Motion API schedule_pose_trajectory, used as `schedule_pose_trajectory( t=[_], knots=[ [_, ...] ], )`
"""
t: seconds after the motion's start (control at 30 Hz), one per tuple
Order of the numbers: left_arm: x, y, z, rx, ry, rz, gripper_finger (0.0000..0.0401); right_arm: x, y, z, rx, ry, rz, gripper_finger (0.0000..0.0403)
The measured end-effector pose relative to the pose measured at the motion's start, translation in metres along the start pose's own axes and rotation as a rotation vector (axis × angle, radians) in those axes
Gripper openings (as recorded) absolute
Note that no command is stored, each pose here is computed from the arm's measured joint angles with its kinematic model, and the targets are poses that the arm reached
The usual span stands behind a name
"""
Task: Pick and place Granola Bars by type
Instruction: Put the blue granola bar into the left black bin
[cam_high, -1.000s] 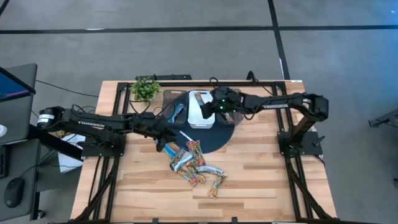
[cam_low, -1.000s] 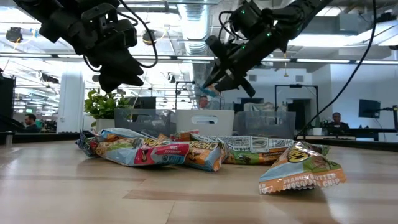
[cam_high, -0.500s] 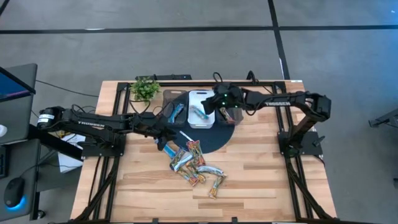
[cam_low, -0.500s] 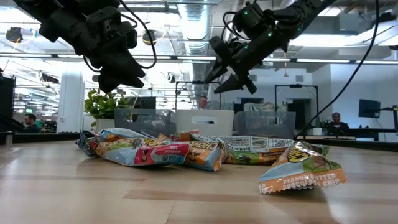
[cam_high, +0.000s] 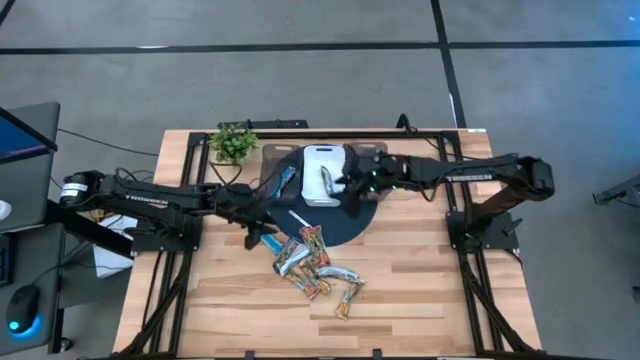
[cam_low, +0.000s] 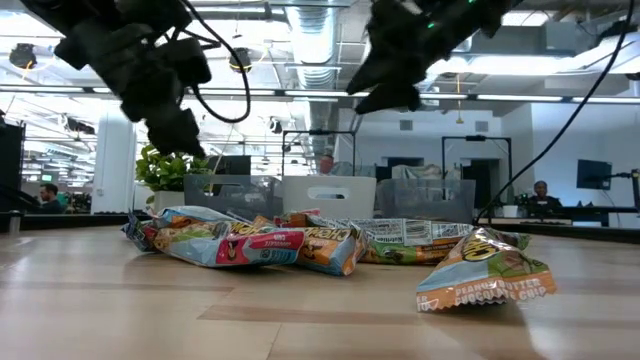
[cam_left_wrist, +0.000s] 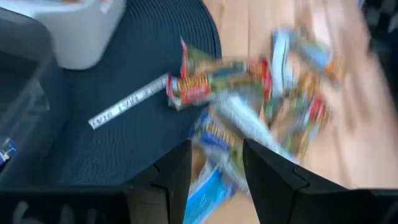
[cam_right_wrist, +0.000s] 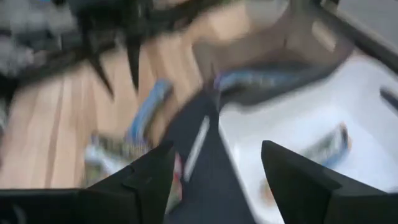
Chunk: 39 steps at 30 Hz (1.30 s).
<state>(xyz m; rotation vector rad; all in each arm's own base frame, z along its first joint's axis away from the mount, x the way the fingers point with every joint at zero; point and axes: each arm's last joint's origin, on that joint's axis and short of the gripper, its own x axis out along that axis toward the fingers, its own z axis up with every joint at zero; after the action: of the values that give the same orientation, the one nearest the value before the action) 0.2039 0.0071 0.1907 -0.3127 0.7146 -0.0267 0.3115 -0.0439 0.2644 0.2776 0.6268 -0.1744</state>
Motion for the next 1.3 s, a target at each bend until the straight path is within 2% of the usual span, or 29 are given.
schedule_pose_trajectory(
  t=[0.1,0.23,0.3,0.4,0.7,1.13,1.3],
  knots=[
    [0.001,-0.004,-0.006,0.180,0.056,-0.007,0.0137,-0.014,0.014,-0.005,-0.023,0.034,-0.015,0.0221],
    [0.002,-0.011,-0.011,0.455,0.081,-0.004,0.0137,-0.034,0.031,-0.006,-0.040,0.008,-0.013,0.0213],
    [0.002,-0.013,-0.011,0.541,0.084,0.028,0.0136,-0.043,0.037,-0.007,-0.049,-0.008,-0.017,0.0210],
    [0.002,-0.013,-0.012,0.608,0.096,0.063,0.0136,-0.055,0.045,-0.009,-0.045,-0.026,-0.040,0.0205],
    [0.020,-0.008,-0.026,0.635,0.255,0.030,0.0136,-0.065,0.056,-0.014,-0.028,-0.033,-0.065,0.0188],
    [0.057,-0.002,-0.043,0.608,0.385,0.006,0.0136,-0.062,0.063,-0.017,0.009,-0.019,-0.040,0.0166],
    [0.057,-0.003,-0.044,0.531,0.390,0.017,0.0136,-0.063,0.066,-0.019,0.001,-0.012,-0.031,0.0160]
  ],
)
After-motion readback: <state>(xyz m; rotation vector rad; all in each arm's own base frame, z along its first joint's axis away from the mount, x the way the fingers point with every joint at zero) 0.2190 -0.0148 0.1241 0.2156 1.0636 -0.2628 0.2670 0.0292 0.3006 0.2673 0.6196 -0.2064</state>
